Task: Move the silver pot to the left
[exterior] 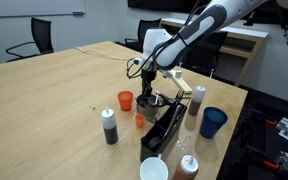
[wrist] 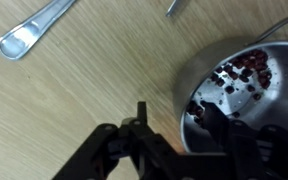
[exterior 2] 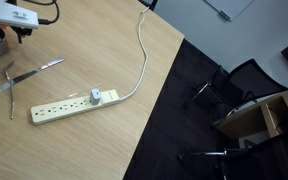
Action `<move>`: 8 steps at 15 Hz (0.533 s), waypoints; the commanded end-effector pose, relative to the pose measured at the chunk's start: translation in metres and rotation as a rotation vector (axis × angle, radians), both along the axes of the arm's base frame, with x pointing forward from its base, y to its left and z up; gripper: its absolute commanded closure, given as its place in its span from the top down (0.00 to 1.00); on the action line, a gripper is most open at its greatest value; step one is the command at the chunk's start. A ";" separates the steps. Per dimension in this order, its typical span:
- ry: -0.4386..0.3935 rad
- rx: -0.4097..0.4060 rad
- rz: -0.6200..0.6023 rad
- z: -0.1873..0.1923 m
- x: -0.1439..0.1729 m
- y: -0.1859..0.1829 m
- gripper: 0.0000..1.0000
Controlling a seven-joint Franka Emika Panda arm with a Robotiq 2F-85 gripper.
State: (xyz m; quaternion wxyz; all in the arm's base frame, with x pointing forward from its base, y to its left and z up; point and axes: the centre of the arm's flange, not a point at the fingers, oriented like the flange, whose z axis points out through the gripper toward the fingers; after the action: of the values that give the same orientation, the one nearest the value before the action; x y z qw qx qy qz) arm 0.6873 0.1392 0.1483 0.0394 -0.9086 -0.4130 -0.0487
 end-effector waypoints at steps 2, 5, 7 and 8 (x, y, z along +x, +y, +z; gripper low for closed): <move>-0.041 0.016 0.004 0.018 -0.011 -0.001 0.94; -0.114 0.026 0.021 0.055 -0.020 0.003 1.00; -0.143 0.014 0.021 0.081 -0.028 0.003 1.00; -0.141 0.006 0.011 0.091 -0.033 0.000 1.00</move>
State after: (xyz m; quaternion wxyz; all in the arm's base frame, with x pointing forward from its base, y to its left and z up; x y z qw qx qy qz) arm 0.6858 0.1510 0.2114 0.0226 -0.9001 -0.4218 -0.1069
